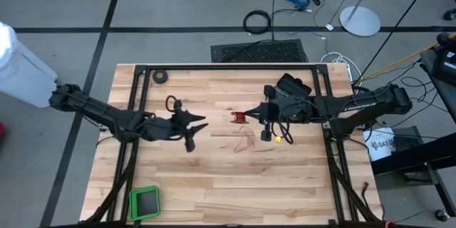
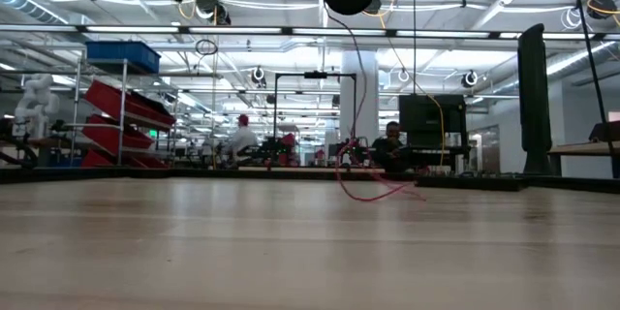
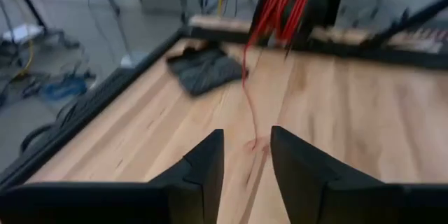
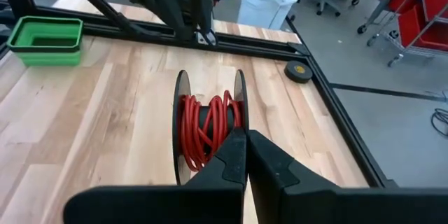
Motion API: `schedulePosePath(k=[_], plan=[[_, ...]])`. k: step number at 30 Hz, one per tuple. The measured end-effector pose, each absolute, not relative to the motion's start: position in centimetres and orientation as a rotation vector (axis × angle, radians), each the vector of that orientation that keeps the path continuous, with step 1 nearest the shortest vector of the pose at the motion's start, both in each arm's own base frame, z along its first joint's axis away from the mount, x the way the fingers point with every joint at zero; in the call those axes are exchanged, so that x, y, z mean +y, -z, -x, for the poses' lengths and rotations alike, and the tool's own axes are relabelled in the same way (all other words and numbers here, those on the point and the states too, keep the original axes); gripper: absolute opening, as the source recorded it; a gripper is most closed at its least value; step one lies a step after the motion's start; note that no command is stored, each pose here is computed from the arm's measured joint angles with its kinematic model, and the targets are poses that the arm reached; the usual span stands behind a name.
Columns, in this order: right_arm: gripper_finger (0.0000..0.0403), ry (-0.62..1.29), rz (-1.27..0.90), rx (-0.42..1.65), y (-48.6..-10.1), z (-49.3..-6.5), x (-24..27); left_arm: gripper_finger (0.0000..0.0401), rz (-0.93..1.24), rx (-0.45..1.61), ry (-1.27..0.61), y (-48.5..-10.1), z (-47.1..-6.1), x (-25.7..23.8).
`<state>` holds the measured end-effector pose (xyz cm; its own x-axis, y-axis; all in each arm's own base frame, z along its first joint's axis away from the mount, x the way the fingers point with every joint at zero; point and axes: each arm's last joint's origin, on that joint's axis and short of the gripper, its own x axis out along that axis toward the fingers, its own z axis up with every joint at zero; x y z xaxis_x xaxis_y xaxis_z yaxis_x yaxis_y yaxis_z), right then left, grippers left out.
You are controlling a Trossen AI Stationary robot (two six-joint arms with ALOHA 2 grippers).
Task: Coil cords
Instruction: Uncoil the red wire from the spool
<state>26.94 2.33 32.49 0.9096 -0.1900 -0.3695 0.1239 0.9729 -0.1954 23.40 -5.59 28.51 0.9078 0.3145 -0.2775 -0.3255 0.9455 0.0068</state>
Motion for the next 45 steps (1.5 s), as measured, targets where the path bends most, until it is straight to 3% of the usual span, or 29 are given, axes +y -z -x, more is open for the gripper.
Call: schedulePosePath(k=[8, 22, 28, 34, 45], plan=[[0.0, 0.11, 0.154, 0.393, -32.5, -27.0, 2.1, 0.0125, -0.079, 0.199, -0.344, -25.4, -28.6, -6.8], [0.0, 0.074, 0.148, 0.4, -32.5, -26.9, 2.3, 0.0125, 0.002, 0.13, -0.257, -20.3, -33.4, -5.2], [0.0, 0.073, 0.148, 0.4, -32.9, -26.3, 2.3, 0.0125, 0.055, 0.181, -0.318, -17.5, -31.8, -3.0], [0.0, 0.072, 0.145, 0.391, -33.3, -25.7, 2.3, 0.0125, 0.124, 0.006, -0.247, -17.8, -29.7, -2.5], [0.0, 0.078, 0.143, 0.382, -33.4, -25.7, 2.3, 0.0125, 0.196, -0.011, -0.149, -17.9, -30.3, -2.7]])
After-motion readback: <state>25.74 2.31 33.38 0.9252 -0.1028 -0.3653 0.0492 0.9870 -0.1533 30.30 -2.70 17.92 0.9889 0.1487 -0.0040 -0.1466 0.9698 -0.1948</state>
